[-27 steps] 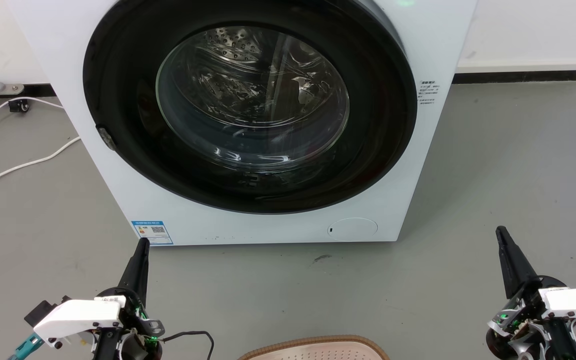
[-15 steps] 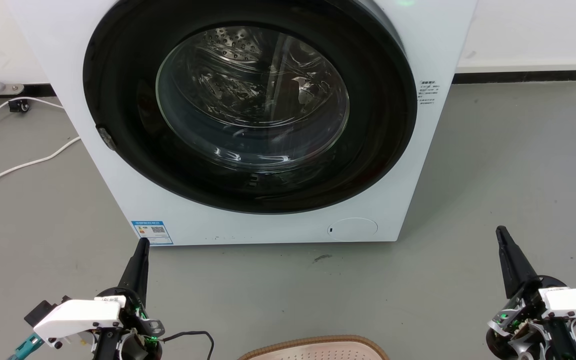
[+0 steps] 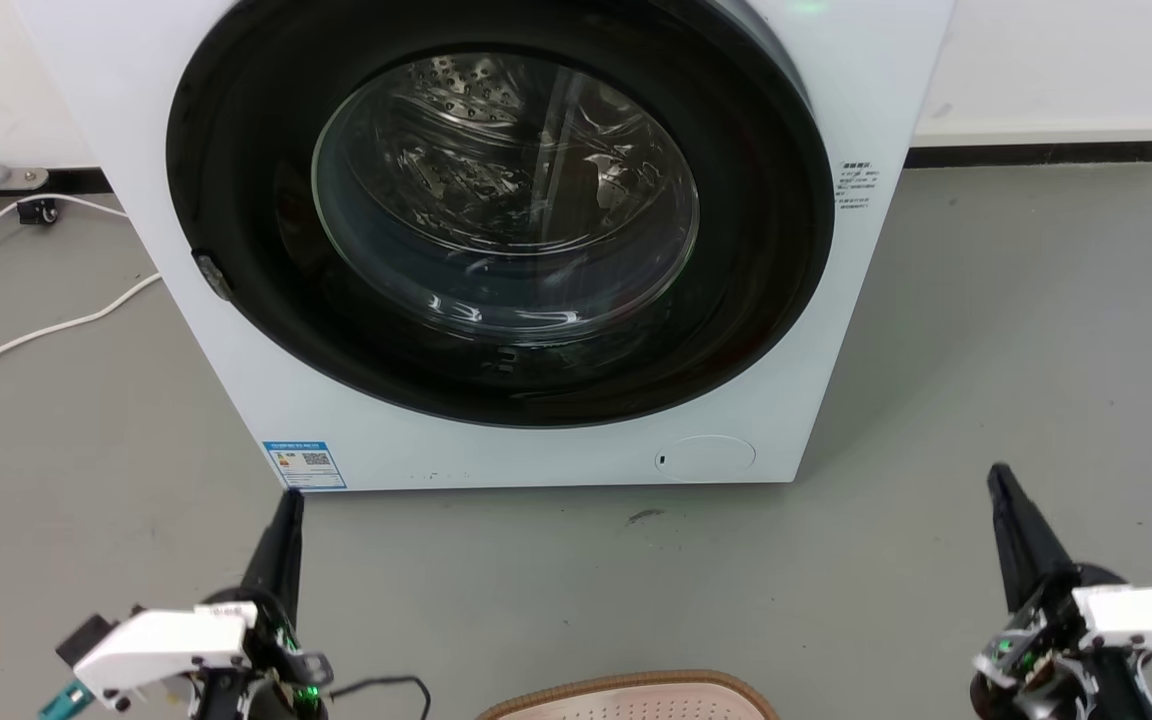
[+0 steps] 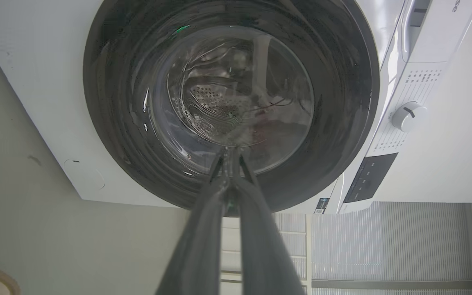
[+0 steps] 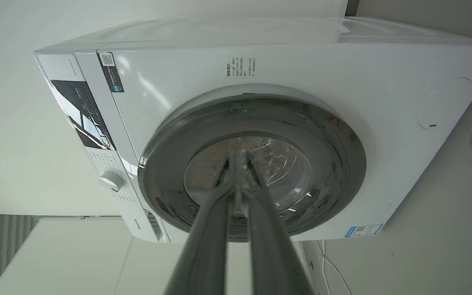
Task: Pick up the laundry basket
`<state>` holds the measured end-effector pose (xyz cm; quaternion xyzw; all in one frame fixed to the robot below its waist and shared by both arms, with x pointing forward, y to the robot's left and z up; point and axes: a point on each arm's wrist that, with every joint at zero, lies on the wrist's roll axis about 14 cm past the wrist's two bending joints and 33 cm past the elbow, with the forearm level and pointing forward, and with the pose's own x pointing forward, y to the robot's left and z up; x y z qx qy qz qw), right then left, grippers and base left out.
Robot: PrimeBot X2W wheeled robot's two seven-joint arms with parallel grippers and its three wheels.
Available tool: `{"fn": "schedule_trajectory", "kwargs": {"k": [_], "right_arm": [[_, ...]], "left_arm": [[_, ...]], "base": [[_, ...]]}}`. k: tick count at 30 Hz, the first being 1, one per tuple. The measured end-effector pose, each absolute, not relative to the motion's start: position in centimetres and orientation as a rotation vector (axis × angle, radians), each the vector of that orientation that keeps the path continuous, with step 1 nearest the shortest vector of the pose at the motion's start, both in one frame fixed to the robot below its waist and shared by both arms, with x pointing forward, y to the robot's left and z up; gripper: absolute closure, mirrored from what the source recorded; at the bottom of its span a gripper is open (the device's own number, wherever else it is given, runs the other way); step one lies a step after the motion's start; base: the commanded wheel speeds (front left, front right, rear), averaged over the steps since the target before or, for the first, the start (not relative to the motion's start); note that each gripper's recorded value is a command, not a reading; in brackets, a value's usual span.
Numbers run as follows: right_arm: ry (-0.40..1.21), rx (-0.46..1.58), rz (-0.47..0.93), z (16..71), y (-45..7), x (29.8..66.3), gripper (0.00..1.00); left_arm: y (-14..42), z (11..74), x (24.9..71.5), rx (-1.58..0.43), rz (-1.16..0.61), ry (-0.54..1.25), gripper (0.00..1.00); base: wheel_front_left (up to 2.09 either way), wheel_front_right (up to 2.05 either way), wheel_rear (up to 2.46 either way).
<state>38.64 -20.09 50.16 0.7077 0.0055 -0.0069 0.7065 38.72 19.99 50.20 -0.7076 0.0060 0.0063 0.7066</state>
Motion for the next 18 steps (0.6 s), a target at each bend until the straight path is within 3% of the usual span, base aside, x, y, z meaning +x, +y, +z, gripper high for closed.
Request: {"fn": "schedule_trajectory", "kwargs": {"k": [1, 10, 18], "right_arm": [[0.023, 1.574, -0.026, 49.7, -20.1, 38.4, 0.00], [0.032, 1.550, -0.047, 49.0, -19.7, 37.9, 0.00], [0.020, 1.429, -0.035, 49.6, -19.4, 38.1, 0.00]], "left_arm": [[20.0, 49.7, 38.5, -1.574, 0.026, 0.025, 0.00], [19.1, 49.0, 38.1, -1.549, 0.039, 0.047, 0.00], [19.1, 50.2, 38.2, -1.406, 0.019, 0.013, 0.00]], "base": [[0.00, 0.00, 0.00], [0.00, 0.00, 0.00], [0.00, 0.00, 0.00]]}}
